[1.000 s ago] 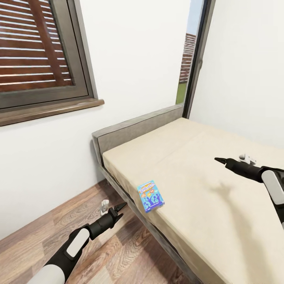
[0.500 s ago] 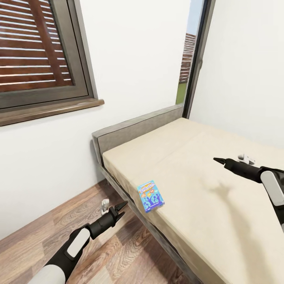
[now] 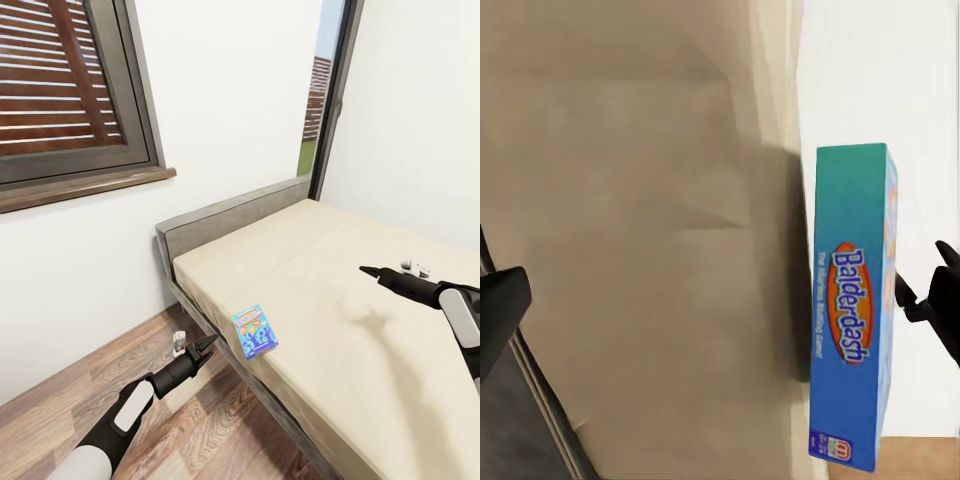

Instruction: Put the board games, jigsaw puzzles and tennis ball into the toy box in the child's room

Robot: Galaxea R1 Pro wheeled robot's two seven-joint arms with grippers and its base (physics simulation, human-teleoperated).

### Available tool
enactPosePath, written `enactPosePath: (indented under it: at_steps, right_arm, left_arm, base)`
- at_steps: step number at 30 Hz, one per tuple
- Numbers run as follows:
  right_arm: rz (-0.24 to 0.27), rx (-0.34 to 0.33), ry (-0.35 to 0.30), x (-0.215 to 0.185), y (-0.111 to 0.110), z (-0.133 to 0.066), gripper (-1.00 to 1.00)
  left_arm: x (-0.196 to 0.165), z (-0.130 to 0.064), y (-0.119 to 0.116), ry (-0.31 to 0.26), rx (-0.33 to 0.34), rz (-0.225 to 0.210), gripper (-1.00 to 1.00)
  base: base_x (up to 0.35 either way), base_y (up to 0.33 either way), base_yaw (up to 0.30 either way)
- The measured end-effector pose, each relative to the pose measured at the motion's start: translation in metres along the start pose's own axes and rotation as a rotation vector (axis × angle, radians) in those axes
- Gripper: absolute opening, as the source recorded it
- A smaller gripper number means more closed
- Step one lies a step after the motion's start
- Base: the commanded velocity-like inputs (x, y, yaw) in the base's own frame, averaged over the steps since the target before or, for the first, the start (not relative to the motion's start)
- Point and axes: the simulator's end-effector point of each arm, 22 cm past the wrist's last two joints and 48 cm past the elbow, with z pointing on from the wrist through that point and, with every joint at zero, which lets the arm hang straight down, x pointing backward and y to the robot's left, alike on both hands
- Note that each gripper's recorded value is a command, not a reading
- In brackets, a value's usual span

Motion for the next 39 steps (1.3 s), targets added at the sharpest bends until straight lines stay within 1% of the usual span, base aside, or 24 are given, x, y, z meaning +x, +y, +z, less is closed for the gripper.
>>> enactPosePath:
  at_steps: [15,33,37,39]
  right_arm:
    - [0.004,-0.009,0.004,0.004,0.005,0.003,1.0]
    - [0.002,-0.005,0.016,0.013,0.003,0.003,1.0]
    - [-0.001,-0.007,0.014,0.012,0.004,0.002,1.0]
    - [-0.002,-0.007,0.013,0.016,0.002,0.003,1.0]
  left_arm:
    - [0.003,0.004,-0.008,0.019,0.017,-0.009,1.0]
    - [0.008,0.011,-0.015,0.026,0.031,-0.015,1.0]
    - [0.008,0.011,-0.015,0.026,0.032,-0.016,1.0]
    - [0.01,0.011,-0.011,0.027,0.033,-0.016,1.0]
  base:
    - [0.0,0.0,0.0]
    - [0.0,0.0,0.0]
    - [0.0,0.0,0.0]
    - [0.0,0.0,0.0]
